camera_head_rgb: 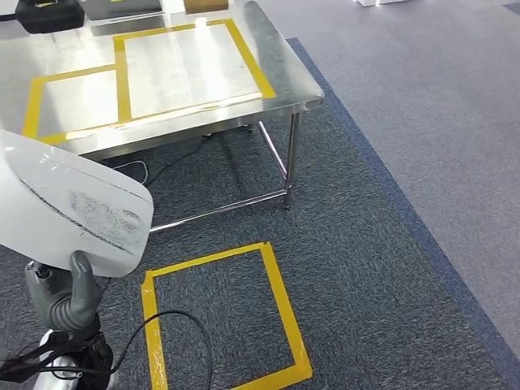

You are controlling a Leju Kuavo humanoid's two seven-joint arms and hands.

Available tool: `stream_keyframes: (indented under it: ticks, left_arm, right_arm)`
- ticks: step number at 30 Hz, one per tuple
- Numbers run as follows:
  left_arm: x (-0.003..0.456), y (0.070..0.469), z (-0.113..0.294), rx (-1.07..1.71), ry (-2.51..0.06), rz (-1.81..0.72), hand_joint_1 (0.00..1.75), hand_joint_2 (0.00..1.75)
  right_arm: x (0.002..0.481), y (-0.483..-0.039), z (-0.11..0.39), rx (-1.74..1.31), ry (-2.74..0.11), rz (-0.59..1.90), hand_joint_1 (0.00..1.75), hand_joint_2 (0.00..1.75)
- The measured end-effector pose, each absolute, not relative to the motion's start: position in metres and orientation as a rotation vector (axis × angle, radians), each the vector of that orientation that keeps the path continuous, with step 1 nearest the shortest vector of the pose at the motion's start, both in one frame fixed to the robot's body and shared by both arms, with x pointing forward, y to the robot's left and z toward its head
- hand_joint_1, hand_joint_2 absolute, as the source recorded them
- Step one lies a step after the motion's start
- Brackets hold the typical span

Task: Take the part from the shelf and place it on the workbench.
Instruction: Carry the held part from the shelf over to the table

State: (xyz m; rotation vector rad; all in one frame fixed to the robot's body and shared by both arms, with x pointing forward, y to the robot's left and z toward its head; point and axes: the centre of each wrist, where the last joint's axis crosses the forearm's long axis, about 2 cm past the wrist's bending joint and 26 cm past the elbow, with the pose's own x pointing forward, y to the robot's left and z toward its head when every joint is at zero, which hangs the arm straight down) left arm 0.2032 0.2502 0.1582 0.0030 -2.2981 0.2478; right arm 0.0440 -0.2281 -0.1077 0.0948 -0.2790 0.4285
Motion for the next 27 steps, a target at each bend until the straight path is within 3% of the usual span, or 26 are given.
stream_keyframes:
  ticks: [27]
  left_arm:
    - [0.2025, 0.2507, 0.157, 0.02, -2.303, 0.208, 1.75, 1.75]
  right_arm:
    - [0.0428, -0.23, -0.1081, 0.072, -0.284, 0.417, 0.0, 1.75]
